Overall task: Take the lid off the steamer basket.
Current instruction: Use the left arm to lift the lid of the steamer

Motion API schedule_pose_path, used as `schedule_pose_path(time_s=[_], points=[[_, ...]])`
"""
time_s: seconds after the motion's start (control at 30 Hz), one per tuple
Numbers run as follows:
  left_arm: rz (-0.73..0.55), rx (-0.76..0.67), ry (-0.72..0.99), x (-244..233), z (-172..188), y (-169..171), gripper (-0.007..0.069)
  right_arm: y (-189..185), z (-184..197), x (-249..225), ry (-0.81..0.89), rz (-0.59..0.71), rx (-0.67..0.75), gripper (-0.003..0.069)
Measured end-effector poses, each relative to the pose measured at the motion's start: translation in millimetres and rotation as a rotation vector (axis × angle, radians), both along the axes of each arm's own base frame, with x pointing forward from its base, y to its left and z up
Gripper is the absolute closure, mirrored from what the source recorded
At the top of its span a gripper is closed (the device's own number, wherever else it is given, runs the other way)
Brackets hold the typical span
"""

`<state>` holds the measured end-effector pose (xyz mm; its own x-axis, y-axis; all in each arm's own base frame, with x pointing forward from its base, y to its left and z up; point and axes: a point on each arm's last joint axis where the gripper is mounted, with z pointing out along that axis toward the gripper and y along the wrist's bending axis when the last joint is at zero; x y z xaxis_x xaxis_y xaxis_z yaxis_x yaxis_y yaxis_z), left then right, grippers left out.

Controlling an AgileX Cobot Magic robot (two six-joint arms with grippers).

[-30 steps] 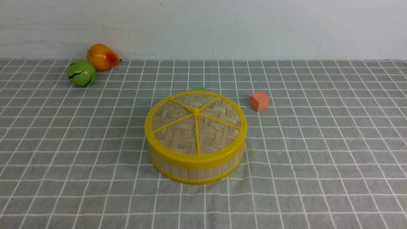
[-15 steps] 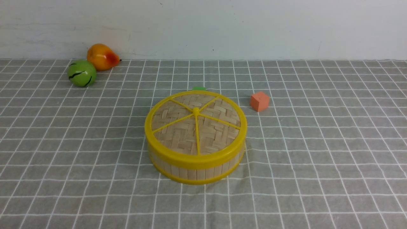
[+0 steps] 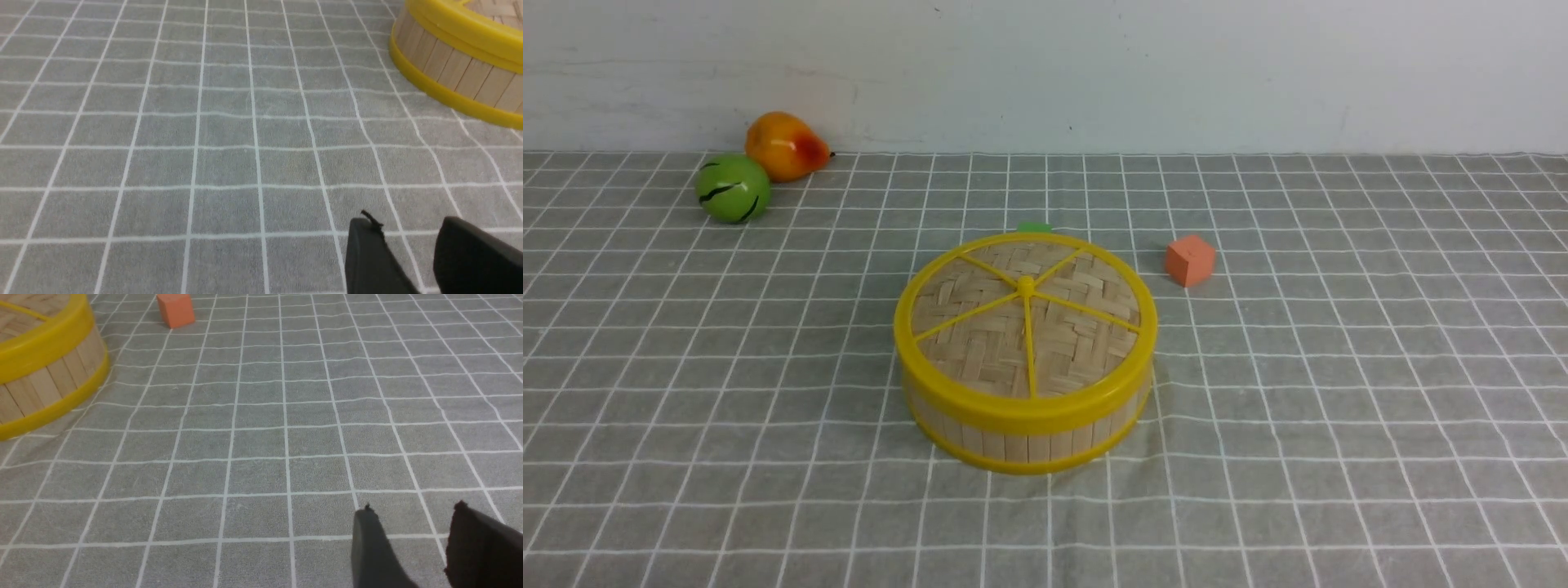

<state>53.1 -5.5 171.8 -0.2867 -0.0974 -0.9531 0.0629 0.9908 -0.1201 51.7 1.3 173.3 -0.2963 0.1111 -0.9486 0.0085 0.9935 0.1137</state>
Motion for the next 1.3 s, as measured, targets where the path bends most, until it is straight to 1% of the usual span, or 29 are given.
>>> schedule_pose_path(time_s=[0.03, 0.13, 0.23, 0.33, 0.4, 0.43, 0.47, 0.53, 0.63, 0.7, 0.73, 0.77, 0.87, 0.9, 0.93, 0.97, 1.0, 1.03, 1.07, 1.1, 1.13, 1.17, 1.2, 1.3], points=[[0.002, -0.009, -0.088, 2, 8, 0, 0.0386, 0, 0, 0, 0.0, 0.0, 0.0, 0.0417], [0.004, -0.025, -0.235, 4, 21, 0, 0.0386, 0, 0, 0, 0.0, 0.0, 0.001, 0.0417], [0.009, -0.046, -0.447, 2, 41, 1, 0.0386, 0, 0, 0, 0.0, 0.0, 0.001, 0.0417], [0.012, -0.056, -0.593, -1, 53, 1, 0.0386, 0, 0, 0, 0.0, 0.0, 0.001, 0.0417], [0.014, -0.086, -0.749, -6, 67, 2, 0.0386, 0, 0, 0, 0.0, 0.0, 0.001, 0.0417], [0.014, -0.088, -0.762, -7, 68, 2, 0.0386, 0, 0, 0, 0.0, 0.0, 0.001, 0.0417], [0.01, -0.131, -0.848, -11, 75, 3, 0.0386, 0, 0, 0, 0.0, 0.0, 0.001, 0.0417], [-0.01, -0.234, -0.966, -18, 84, 3, 0.0386, 0, 0, 0, 0.0, 0.0, 0.001, 0.0417], [-0.035, -0.37, -1.071, -25, 93, 6, 0.0386, 0, 0, 0, 0.0, 0.0, 0.001, 0.0417], [-0.043, -0.444, -1.09, -29, 104, 7, 0.0391, 0, 0, 0, 0.0, 0.0, 0.001, 0.0417], [-0.043, -0.446, -1.09, -29, 104, 7, 0.0393, 0, 0, 0, 0.0, 0.0, 0.001, 0.0417], [-0.05, -0.449, -1.082, -33, 124, 7, 0.0416, 0, 0, 0, 0.0, 0.0, 0.001, 0.0417], [-0.04, -0.371, -1.043, -44, 171, 7, 0.0521, 0, 0, 0, 0.0, 0.0, 0.001, 0.0417], [-0.038, -0.362, -1.039, -44, 174, 7, 0.053, 0, 0, 0, 0.0, 0.0, 0.001, 0.0417], [-0.019, -0.273, -1.002, -45, 202, 6, 0.0606, 0, 0, 0, 0.0, 0.0, 0.001, 0.0417], [-0.007, -0.213, -0.963, -40, 221, 5, 0.0637, 0, 0, 0, 0.0, 0.0, 0.001, 0.0417], [-0.002, -0.189, -0.946, -36, 223, 5, 0.0638, 0, 0, 0, 0.0, 0.0, 0.001, 0.0417], [0.008, -0.129, -0.915, -29, 241, 4, 0.0638, 0, 0, 0, 0.0, 0.0, 0.001, 0.0417], [0.015, -0.079, -0.871, -16, 252, 3, 0.0638, 0, 0, 0, 0.0, 0.0, 0.001, 0.0417], [0.017, -0.058, -0.838, -4, 259, 2, 0.0638, 0, 0, 0, 0.0, 0.0, 0.001, 0.0417], [0.017, -0.055, -0.82, 2, 260, 1, 0.0638, 0, 0, 0, 0.0, 0.0, 0.001, 0.0417], [0.017, -0.052, -0.78, 18, 266, 0, 0.0638, 0, 0, 0, 0.0, 0.0, 0.001, 0.0417], [0.016, -0.063, -0.717, 40, 267, -2, 0.0638, 0, 0, 0, 0.0, 0.0, 0.001, 0.0417], [0.009, -0.114, -0.524, 83, 264, -7, 0.0638, 0, 0, 0, 0.0, 0.0, 0.001, 0.0417]])
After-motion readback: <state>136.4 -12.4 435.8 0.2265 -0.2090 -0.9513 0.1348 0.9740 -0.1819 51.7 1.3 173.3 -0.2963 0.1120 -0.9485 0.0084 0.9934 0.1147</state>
